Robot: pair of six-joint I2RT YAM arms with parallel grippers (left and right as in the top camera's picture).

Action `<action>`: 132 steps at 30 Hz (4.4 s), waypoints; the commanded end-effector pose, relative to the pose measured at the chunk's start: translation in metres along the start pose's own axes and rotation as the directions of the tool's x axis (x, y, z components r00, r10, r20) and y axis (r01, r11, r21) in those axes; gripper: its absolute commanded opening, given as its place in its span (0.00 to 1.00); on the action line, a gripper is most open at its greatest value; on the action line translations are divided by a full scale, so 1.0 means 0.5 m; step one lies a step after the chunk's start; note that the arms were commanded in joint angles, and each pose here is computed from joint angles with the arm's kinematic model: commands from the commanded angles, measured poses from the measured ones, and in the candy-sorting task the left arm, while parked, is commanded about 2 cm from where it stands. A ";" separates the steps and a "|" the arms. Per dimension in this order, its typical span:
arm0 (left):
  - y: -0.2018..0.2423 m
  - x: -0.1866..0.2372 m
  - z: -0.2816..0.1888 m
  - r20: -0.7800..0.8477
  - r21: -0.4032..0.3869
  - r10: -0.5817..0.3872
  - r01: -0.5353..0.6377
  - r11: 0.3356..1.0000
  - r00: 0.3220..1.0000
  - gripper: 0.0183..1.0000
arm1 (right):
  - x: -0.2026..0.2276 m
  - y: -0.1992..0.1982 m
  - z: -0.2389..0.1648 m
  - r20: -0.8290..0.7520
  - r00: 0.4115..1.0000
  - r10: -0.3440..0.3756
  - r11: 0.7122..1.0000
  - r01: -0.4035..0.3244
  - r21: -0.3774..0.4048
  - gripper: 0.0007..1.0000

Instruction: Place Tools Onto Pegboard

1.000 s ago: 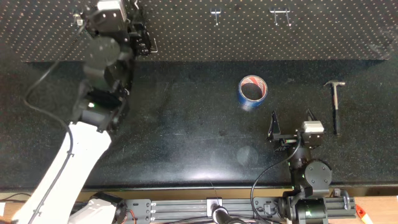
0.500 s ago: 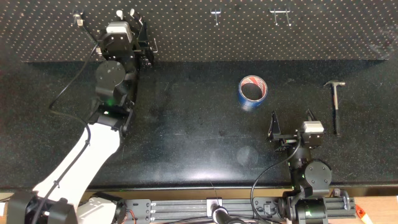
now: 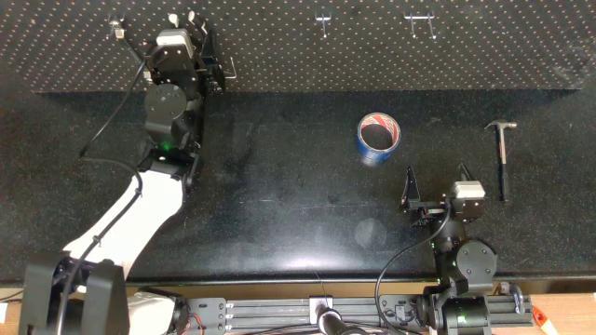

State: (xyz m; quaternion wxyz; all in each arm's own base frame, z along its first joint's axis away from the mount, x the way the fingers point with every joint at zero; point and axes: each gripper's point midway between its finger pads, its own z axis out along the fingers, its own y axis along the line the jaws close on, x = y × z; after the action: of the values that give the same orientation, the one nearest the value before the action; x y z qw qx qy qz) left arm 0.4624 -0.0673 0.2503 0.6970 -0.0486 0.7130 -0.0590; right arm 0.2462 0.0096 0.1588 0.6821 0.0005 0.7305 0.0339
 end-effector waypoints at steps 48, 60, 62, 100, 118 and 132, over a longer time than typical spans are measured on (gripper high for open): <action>0.182 0.136 -0.432 0.031 -0.093 0.002 0.001 0.996 1.000 1.00 | 0.002 0.005 0.000 0.000 1.000 -0.014 1.000 0.014 -0.014 0.96; 0.166 0.176 -0.431 -0.058 -0.035 0.128 -0.130 0.991 0.990 1.00 | 0.002 0.005 0.000 0.000 1.000 -0.014 1.000 0.014 -0.014 0.96; 0.166 0.176 -0.431 -0.058 -0.034 0.128 -0.130 0.991 0.990 1.00 | 0.002 0.005 0.000 0.000 1.000 -0.014 1.000 0.014 -0.014 0.96; 0.166 0.176 -0.431 -0.058 -0.034 0.128 -0.130 0.991 0.990 1.00 | 0.193 0.206 0.223 -0.932 0.362 -0.017 0.997 -0.064 -0.043 0.96; 0.166 0.176 -0.431 -0.058 -0.035 0.128 -0.130 0.991 0.990 1.00 | 0.069 0.237 0.240 -0.833 0.548 -0.073 0.987 -0.080 -0.140 0.07; 0.166 0.176 -0.431 -0.058 -0.035 0.128 -0.130 0.991 0.990 1.00 | -0.252 0.396 0.326 -0.258 0.963 -0.071 0.960 -0.004 -0.280 0.07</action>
State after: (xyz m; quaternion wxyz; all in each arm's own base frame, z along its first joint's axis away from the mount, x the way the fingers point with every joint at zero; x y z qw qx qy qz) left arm 0.2463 0.0068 0.1563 0.6790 -0.0210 0.7338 -0.0010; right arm 0.3944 0.2095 0.2878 0.5600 -0.1197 0.8054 0.1526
